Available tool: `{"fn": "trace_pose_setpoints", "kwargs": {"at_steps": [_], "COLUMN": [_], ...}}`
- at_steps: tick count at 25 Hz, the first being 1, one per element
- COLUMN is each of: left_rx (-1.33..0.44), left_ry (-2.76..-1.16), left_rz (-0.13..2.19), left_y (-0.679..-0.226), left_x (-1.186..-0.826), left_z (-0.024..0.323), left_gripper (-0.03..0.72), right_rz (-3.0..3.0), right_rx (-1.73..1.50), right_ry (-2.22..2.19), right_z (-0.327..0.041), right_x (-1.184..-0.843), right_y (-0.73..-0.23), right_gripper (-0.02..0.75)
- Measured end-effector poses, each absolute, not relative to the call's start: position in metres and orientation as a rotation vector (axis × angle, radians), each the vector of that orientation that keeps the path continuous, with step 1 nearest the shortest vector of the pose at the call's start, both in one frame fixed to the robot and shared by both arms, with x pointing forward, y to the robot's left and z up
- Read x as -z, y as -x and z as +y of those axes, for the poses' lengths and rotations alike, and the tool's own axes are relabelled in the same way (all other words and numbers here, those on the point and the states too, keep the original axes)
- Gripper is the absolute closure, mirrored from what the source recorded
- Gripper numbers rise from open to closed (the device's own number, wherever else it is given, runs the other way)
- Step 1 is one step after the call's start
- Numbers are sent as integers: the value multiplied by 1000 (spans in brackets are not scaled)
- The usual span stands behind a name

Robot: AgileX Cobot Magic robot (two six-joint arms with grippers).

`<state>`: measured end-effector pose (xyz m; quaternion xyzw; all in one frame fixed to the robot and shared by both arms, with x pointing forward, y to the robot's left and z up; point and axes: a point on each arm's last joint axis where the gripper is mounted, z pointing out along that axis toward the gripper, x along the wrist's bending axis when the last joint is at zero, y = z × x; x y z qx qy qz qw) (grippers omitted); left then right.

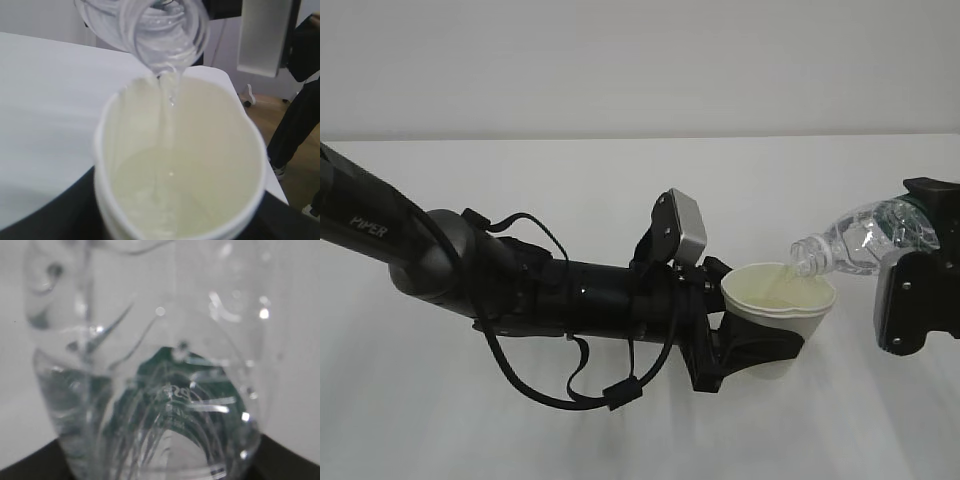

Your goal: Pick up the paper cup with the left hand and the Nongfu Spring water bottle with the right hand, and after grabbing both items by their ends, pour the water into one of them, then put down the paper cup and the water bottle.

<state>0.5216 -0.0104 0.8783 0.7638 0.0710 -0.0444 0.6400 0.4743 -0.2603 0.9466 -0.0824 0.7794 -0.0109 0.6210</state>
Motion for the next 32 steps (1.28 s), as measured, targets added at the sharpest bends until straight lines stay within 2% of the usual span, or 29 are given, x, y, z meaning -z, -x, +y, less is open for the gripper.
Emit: {"fn": "trace_pose_setpoints", "kwargs": {"at_steps": [32], "left_rx": [100], "left_ry": [-1746], "left_rz": [162], "left_y": [-522], "left_x": [-878], "left_z": [-10], "left_gripper": [242], "right_rz": [1789], "right_rx": [40], "right_ry": [208], "right_z": [-260], "right_x": [-947], "right_y": [-474], "right_gripper": [333]}}
